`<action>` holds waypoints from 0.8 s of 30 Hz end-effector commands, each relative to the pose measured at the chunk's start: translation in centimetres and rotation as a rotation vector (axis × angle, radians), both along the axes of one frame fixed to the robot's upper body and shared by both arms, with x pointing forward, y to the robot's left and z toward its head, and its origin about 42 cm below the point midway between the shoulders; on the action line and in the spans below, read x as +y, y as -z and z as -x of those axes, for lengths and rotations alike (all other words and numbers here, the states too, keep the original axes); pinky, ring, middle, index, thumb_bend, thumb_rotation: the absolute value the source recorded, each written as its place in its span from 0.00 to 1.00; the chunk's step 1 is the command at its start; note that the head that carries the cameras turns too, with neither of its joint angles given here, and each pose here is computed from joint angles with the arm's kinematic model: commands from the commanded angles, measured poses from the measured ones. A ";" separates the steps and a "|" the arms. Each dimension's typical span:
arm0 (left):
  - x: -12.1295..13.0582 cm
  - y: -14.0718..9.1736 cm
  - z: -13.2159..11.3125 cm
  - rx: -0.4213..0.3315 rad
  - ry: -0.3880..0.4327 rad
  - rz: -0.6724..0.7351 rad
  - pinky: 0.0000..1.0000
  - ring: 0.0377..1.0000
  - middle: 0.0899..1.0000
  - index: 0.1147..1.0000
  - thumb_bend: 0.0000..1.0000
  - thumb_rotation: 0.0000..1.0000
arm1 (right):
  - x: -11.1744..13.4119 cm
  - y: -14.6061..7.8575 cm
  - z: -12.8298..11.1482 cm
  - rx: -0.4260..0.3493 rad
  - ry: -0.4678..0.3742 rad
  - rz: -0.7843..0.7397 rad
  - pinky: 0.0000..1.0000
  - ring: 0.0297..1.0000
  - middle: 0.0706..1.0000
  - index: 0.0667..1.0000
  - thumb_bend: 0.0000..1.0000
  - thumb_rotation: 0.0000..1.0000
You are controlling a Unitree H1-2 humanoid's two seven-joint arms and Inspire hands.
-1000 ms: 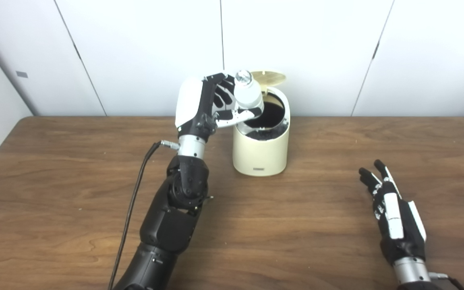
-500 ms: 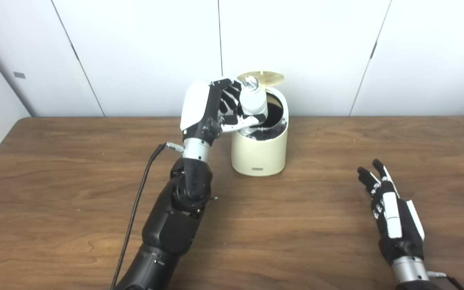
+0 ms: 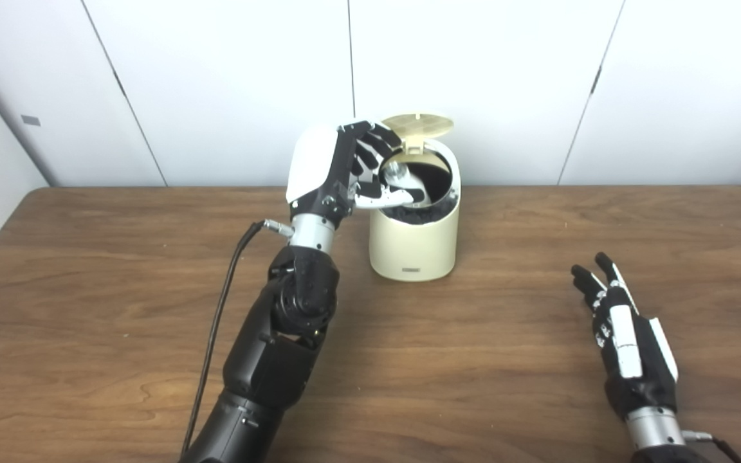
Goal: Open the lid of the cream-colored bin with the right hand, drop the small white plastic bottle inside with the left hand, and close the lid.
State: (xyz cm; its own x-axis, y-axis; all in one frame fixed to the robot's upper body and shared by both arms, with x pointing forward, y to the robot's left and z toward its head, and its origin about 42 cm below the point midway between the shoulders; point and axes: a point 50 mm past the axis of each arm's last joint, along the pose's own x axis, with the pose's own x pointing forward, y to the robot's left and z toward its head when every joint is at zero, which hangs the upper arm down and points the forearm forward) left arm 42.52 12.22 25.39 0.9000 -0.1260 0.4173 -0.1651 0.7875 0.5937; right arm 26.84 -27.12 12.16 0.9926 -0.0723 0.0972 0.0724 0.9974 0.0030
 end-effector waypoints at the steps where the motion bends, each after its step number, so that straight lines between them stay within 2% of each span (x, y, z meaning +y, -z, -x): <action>1: -0.3 -2.7 -0.1 -0.089 0.012 -0.011 0.43 0.48 0.53 0.52 1.00 0.13 | -0.1 0.2 -0.1 -0.025 0.005 -0.003 1.00 0.91 0.86 0.95 0.64 0.91; 10: -0.1 -2.7 -0.1 -0.087 0.006 -0.008 0.37 0.43 0.51 0.52 1.00 0.11 | -0.3 0.4 -0.2 -0.024 -0.002 -0.004 1.00 0.91 0.86 0.96 0.65 0.90; 17: 0.5 -3.1 1.1 -0.105 0.024 0.042 0.35 0.40 0.45 0.51 1.00 0.09 | -0.5 0.5 -0.2 -0.018 0.005 0.002 1.00 0.91 0.87 0.96 0.66 0.90; 20: 1.9 -3.3 2.4 -0.048 0.052 0.099 0.37 0.43 0.46 0.50 0.99 0.11 | -0.5 0.5 -0.1 -0.021 0.007 -0.009 1.00 0.91 0.86 0.96 0.67 0.90; 24: 3.9 -3.1 3.8 0.044 0.133 0.167 0.36 0.42 0.48 0.53 0.89 0.21 | -0.5 0.6 -0.1 -0.020 0.008 -0.009 1.00 0.92 0.87 0.97 0.66 0.90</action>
State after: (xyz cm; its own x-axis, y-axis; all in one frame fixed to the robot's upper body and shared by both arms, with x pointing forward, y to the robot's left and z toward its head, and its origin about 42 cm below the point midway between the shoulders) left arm 38.86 15.40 26.59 0.9193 -0.1539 0.3621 -0.0354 0.8842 0.4657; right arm 27.26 -27.30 12.22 0.9913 -0.0731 0.1091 0.0722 0.9973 0.0118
